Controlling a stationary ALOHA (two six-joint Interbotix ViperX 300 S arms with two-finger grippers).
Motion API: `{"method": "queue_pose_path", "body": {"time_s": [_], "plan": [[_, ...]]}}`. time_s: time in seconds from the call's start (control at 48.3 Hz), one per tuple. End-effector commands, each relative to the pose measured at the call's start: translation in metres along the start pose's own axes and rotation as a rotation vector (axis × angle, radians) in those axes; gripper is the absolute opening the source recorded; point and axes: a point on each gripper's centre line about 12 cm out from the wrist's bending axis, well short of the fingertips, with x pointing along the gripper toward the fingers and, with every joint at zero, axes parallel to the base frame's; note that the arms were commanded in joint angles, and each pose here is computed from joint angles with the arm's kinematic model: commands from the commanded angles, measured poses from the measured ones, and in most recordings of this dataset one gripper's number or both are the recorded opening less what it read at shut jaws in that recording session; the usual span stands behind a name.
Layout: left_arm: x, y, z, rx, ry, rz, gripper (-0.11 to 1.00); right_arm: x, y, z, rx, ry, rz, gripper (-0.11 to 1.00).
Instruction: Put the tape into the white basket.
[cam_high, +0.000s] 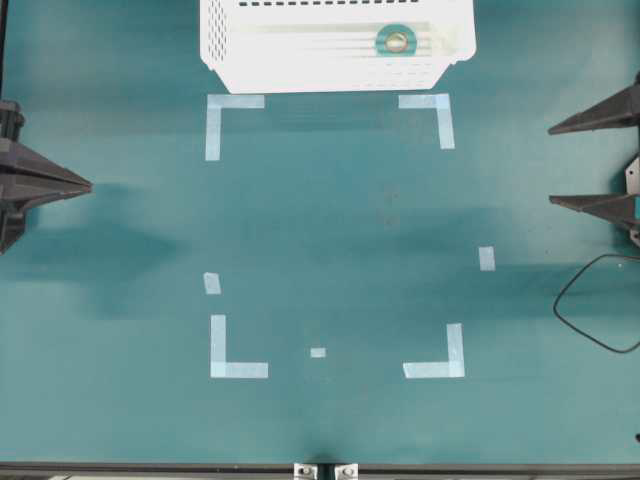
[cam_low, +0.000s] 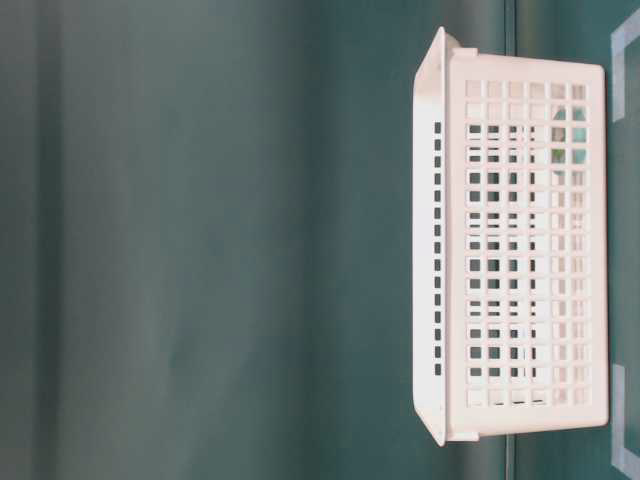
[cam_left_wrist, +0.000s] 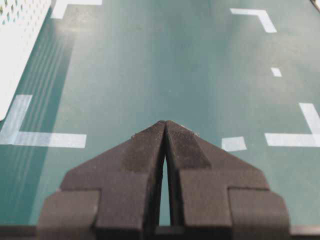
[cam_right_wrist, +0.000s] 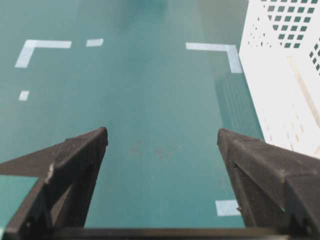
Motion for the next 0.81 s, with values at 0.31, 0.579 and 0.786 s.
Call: {"method": "queue_pose_path", "body": {"time_s": [0.31, 0.579, 0.786], "plan": [[0.0, -0.001, 0.005, 0.002, -0.012, -0.004, -0.11, -0.002, 0.0, -0.027, -0.007, -0.007, 0.031, 0.94], [0.0, -0.001, 0.005, 0.004, -0.012, -0.004, -0.11, -0.002, -0.003, -0.048, -0.005, 0.045, 0.022, 0.94], [0.0, -0.001, 0.005, 0.004, -0.012, -0.004, -0.11, -0.002, -0.003, -0.063, -0.005, 0.07, 0.03, 0.94]]}}
